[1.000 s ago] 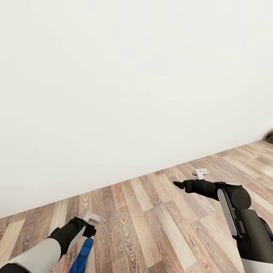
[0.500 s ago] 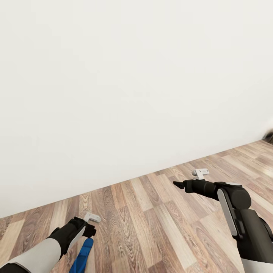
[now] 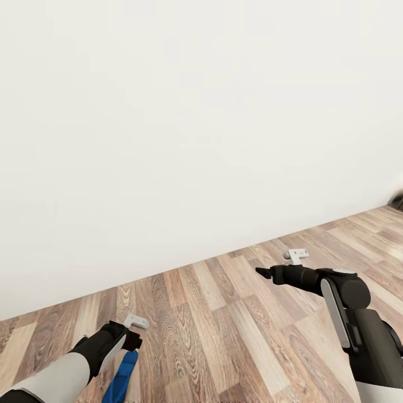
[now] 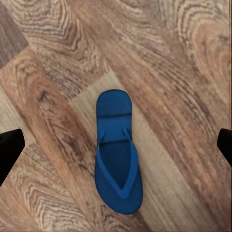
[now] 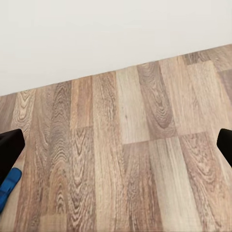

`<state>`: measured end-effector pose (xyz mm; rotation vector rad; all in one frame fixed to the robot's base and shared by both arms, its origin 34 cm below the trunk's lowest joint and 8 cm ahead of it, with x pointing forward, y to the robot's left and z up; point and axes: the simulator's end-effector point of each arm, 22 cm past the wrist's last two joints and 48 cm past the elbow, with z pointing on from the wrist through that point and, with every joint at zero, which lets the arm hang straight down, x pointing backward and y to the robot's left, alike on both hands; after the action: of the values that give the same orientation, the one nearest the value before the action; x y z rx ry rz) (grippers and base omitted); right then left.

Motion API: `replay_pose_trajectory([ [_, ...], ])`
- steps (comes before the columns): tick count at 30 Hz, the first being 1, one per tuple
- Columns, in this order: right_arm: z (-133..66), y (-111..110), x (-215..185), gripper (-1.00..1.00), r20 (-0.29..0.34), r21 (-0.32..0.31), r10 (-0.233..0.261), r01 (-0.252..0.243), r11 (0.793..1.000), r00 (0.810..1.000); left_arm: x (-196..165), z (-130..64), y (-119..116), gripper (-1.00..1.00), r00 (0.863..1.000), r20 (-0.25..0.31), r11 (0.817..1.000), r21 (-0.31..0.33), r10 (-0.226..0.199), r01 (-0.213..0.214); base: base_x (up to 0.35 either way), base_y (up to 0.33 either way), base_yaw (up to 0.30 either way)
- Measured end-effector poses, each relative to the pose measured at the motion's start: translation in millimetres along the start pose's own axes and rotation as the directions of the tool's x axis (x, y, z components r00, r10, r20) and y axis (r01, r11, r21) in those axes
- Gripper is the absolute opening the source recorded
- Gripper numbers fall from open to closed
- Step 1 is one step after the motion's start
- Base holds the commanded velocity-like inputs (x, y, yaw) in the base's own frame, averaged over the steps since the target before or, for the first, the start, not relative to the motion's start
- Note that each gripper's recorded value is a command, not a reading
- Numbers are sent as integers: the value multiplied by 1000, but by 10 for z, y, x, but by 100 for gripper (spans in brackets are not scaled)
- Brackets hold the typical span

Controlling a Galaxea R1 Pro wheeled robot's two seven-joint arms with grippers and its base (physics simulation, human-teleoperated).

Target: In the bedroom, move the book from the bed onto either nightstand, and place the two sandals side by side next to the bed.

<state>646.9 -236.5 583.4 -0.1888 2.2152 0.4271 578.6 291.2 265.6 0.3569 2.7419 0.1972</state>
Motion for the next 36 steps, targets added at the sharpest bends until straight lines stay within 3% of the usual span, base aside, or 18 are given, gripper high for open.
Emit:
replay_pose_trajectory([
  [21, 341, -100, 392, 100, -82, -2, 34, -34, 999, 996, 296, 316, -261, 100, 998, -57, 999, 46, -20, 23, 0, 0, 0],
  [30, 475, -147, 561, 100, -117, -1, 47, -47, 999, 992, -112, 289, -327, 100, 1000, -9, 997, 69, -20, 21, 0, 0, 0],
  [36, 564, -169, 679, 100, -141, -2, 54, -55, 998, 989, -289, 239, -270, 100, 997, -24, 994, 80, -77, 79, 0, 0, 0],
])
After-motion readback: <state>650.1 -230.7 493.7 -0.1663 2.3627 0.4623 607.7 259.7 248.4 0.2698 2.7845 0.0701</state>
